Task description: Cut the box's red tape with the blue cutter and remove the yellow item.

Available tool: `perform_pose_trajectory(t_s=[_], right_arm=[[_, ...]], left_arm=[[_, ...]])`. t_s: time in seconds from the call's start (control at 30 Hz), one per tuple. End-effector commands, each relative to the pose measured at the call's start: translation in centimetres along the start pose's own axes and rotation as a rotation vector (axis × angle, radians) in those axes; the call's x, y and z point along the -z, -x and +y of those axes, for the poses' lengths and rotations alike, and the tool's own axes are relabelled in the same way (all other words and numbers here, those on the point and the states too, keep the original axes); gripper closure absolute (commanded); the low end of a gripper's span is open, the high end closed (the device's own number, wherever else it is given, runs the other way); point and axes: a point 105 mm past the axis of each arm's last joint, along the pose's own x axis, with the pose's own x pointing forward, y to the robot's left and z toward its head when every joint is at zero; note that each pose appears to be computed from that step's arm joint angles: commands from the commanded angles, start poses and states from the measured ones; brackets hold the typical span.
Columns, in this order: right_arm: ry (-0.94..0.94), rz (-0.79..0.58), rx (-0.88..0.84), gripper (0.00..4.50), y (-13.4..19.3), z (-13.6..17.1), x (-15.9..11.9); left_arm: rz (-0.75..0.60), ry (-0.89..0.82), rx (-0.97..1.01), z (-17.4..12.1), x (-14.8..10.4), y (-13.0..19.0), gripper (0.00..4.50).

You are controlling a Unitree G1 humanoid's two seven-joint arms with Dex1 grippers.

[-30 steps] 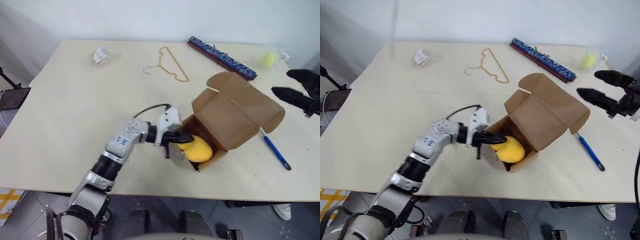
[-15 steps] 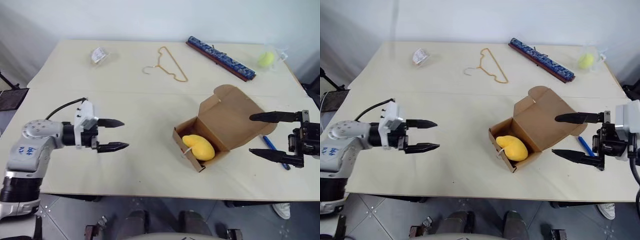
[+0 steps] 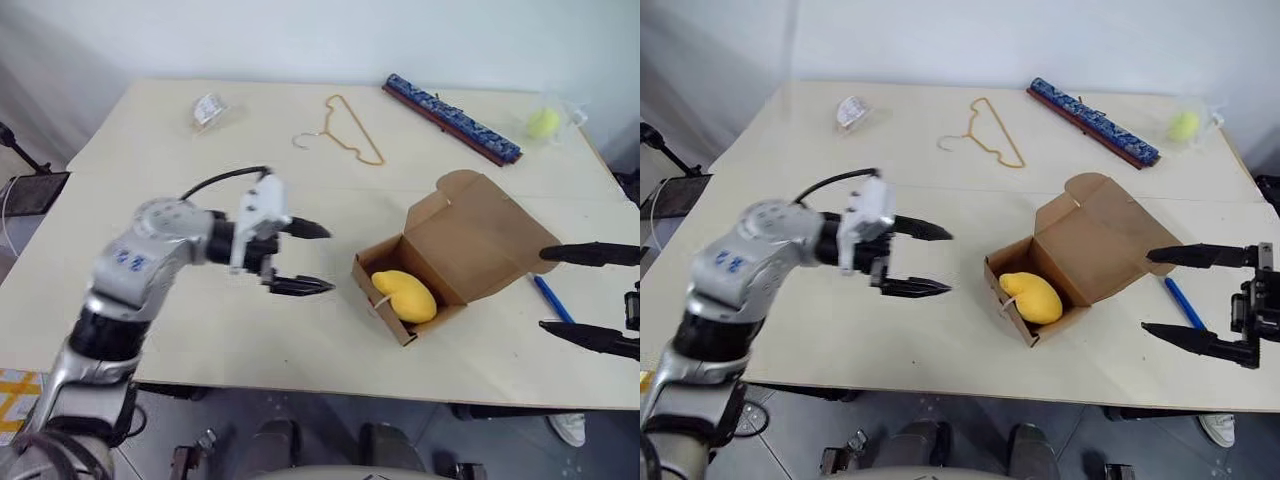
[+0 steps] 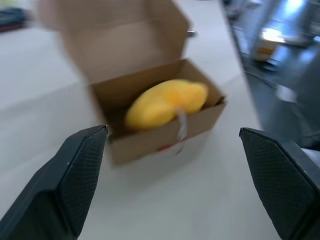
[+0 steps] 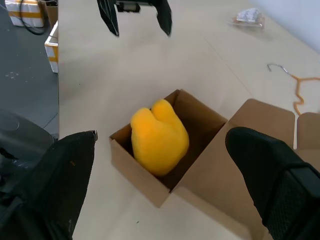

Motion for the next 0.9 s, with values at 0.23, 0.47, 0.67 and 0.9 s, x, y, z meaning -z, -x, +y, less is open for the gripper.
perform_pose_trajectory(t_s=[0.23,0.47,0.67,0.9], right_arm=[[-0.009,0.013,0.117,0.0,0.2,1.8,1.4],[-0.045,0.009,0.163,0.0,-0.2,2.5,2.3],[-0.048,0.007,0.184,0.0,-0.3,2.5,2.4],[-0.051,0.003,0.194,0.0,-0.5,2.5,2.6]], left_arm=[[0.111,-0.047,0.006,3.1,0.7,-10.1,0.01],[0.152,-0.079,0.058,2.7,1.2,-12.3,0.39],[0.171,-0.103,0.088,2.7,1.5,-12.5,2.03],[0.041,-0.11,0.072,3.2,-0.3,-12.1,3.94]])
